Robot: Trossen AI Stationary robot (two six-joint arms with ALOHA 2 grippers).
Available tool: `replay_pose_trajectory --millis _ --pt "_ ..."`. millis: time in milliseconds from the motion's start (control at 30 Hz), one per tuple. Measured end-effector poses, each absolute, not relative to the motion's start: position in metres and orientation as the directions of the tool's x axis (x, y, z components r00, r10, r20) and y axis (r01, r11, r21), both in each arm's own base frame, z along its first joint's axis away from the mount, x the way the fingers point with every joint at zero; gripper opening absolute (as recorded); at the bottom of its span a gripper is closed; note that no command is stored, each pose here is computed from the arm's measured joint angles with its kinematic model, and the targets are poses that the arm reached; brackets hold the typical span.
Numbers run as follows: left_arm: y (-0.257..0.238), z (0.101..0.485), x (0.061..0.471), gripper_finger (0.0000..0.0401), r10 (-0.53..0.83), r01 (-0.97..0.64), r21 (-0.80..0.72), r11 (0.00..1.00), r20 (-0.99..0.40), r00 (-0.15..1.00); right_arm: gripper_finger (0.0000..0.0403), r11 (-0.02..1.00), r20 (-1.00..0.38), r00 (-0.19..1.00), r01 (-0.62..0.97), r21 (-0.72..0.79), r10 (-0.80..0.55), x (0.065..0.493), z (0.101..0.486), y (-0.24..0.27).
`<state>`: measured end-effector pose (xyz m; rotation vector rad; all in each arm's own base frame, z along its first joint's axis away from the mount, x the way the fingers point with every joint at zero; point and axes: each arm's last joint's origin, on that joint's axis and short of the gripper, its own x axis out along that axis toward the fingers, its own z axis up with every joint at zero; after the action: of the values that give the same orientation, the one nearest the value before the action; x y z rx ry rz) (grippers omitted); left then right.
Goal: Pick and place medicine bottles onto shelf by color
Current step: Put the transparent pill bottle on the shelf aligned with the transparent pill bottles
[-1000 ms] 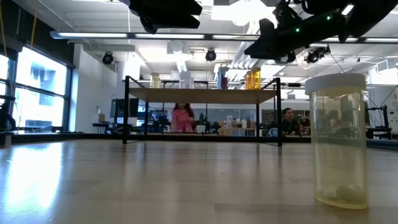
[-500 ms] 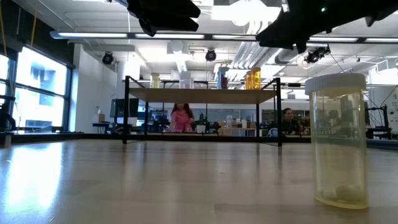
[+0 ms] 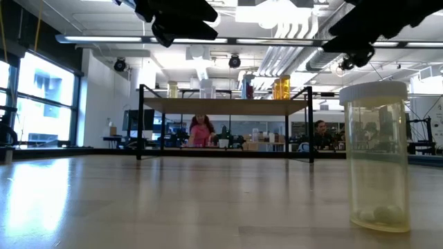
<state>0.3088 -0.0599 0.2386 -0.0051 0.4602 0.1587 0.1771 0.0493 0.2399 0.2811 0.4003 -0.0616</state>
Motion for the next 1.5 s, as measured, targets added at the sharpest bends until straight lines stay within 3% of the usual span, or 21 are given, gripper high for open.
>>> replay_pose_trajectory --millis 267,600,867,1100,1233,1500 --pt "-0.068 0.229 0.302 0.0211 0.043 -0.112 -0.090 0.990 -0.554 0.832 0.0152 0.942 -0.447 0.876 -0.026 0.334 0.183 0.166 0.232 0.086" --pt "-0.107 0.219 0.282 0.0211 -0.069 -0.071 -0.183 0.980 -0.657 0.751 0.0152 0.872 -0.546 0.781 0.004 0.489 0.302 0.145 0.221 0.114" --pt "-0.126 0.219 0.274 0.0211 -0.119 -0.018 -0.198 0.980 -0.655 0.746 0.0152 0.831 -0.400 0.842 -0.099 0.547 0.364 0.131 0.234 0.137" --pt "-0.126 0.219 0.274 0.0211 -0.119 -0.017 -0.198 0.980 -0.654 0.747 0.0141 0.862 -0.322 0.869 -0.200 0.466 0.376 0.124 0.266 0.162" --pt "-0.126 0.219 0.274 0.0211 -0.118 -0.018 -0.197 0.980 -0.654 0.747 0.0135 0.904 -0.422 0.834 -0.191 0.383 0.355 0.127 0.282 0.180" --pt "-0.126 0.219 0.274 0.0211 -0.116 -0.019 -0.197 0.980 -0.654 0.748 0.0133 0.961 -0.753 0.643 0.100 0.258 0.136 0.137 0.285 0.202"
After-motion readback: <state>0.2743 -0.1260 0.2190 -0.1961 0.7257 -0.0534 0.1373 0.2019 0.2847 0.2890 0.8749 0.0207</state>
